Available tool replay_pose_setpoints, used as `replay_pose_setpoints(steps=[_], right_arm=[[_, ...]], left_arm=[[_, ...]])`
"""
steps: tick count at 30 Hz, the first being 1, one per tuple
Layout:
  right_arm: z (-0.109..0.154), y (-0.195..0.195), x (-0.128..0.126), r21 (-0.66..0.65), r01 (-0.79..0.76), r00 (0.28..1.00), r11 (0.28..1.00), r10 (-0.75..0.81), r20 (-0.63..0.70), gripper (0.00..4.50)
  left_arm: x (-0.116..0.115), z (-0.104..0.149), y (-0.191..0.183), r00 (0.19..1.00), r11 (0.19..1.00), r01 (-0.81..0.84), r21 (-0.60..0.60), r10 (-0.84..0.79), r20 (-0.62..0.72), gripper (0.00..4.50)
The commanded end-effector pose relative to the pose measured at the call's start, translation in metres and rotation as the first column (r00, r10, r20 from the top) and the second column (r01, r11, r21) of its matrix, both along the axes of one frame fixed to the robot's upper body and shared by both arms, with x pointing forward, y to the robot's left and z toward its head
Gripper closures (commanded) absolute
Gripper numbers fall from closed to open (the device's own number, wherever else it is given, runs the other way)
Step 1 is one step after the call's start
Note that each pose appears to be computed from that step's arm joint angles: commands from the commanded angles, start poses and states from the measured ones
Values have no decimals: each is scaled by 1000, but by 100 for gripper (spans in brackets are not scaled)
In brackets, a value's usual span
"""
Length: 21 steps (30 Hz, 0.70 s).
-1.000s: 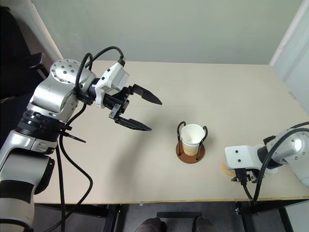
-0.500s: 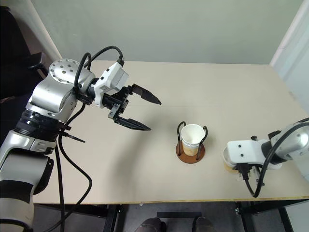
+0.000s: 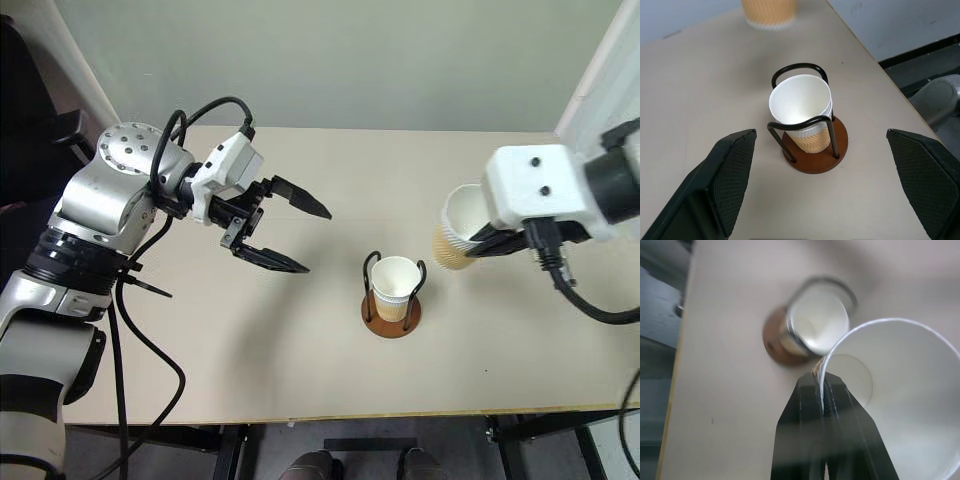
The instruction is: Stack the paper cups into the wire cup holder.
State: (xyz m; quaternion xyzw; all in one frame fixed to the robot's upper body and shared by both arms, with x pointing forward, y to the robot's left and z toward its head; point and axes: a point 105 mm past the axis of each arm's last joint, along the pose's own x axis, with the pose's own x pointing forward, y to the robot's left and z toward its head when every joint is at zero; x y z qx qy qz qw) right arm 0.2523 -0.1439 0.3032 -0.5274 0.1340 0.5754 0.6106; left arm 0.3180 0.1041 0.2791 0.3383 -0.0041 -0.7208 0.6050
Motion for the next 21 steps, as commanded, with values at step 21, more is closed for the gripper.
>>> replay_pose_setpoints(steps=[21], right_arm=[[3,42,27,-78,-179,979,981,185,79,447]], left_arm=[[-9,11,2,999,999,36,19,-36,39,0]])
